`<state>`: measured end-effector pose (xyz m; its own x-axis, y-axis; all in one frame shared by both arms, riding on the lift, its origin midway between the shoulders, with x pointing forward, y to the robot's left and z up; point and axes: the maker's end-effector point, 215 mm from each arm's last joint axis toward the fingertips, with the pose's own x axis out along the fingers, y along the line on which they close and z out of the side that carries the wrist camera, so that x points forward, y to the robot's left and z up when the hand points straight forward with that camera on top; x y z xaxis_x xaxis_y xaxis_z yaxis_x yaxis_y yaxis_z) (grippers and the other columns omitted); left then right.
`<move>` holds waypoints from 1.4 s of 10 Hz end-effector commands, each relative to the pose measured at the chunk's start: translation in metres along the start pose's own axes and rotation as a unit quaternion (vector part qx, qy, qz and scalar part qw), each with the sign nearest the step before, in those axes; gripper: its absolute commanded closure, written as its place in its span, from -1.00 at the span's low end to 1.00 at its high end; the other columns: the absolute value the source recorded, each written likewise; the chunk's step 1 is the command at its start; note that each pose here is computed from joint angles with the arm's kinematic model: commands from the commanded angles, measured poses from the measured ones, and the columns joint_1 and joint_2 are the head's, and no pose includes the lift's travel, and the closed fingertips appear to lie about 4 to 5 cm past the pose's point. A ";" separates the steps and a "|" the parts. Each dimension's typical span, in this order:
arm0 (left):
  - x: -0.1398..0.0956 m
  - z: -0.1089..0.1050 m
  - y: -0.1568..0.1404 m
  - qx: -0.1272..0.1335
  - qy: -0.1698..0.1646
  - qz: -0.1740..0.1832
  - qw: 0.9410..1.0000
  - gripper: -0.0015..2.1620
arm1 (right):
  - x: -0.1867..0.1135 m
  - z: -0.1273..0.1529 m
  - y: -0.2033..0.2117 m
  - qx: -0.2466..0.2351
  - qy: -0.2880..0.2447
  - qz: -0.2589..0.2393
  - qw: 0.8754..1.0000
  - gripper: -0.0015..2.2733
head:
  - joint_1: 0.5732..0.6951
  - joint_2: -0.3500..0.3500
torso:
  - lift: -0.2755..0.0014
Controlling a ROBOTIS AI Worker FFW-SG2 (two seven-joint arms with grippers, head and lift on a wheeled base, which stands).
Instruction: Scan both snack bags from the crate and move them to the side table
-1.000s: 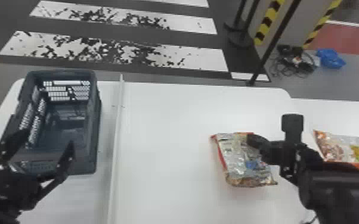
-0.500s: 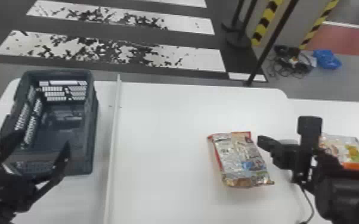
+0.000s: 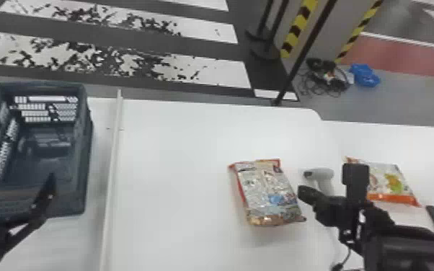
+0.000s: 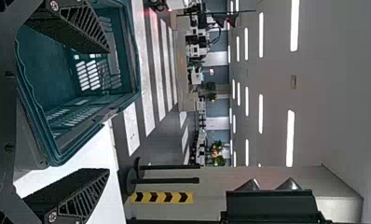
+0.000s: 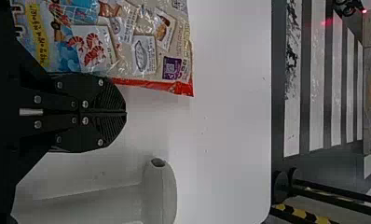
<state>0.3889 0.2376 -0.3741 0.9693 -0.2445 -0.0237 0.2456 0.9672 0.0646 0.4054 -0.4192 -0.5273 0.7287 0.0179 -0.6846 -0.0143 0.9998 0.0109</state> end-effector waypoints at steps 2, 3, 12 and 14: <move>-0.001 -0.001 0.001 -0.001 0.001 0.001 1.000 -0.92 | -0.002 -0.010 0.001 0.000 0.006 0.001 1.000 0.97 | 1.00 -0.73 | 0.45; -0.001 -0.002 0.001 -0.001 0.002 0.000 1.000 -0.92 | -0.003 -0.013 0.003 0.000 0.008 0.003 1.000 0.97 | 1.00 -0.73 | 0.45; 0.002 -0.006 0.002 -0.003 0.004 0.002 1.000 -0.92 | -0.009 -0.022 0.011 0.001 0.012 0.009 1.000 0.97 | 1.00 -0.69 | 0.45; 0.002 -0.005 0.002 -0.003 0.003 0.002 1.000 -0.92 | -0.027 -0.001 0.000 -0.010 -0.011 -0.018 1.000 0.33 | 1.00 -0.71 | 0.45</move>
<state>0.3911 0.2396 -0.3800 0.9704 -0.2396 -0.0310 0.2410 0.9688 0.0584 0.3843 -0.4179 -0.5192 0.7335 -0.0110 -0.6796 -0.0016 0.9998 -0.0179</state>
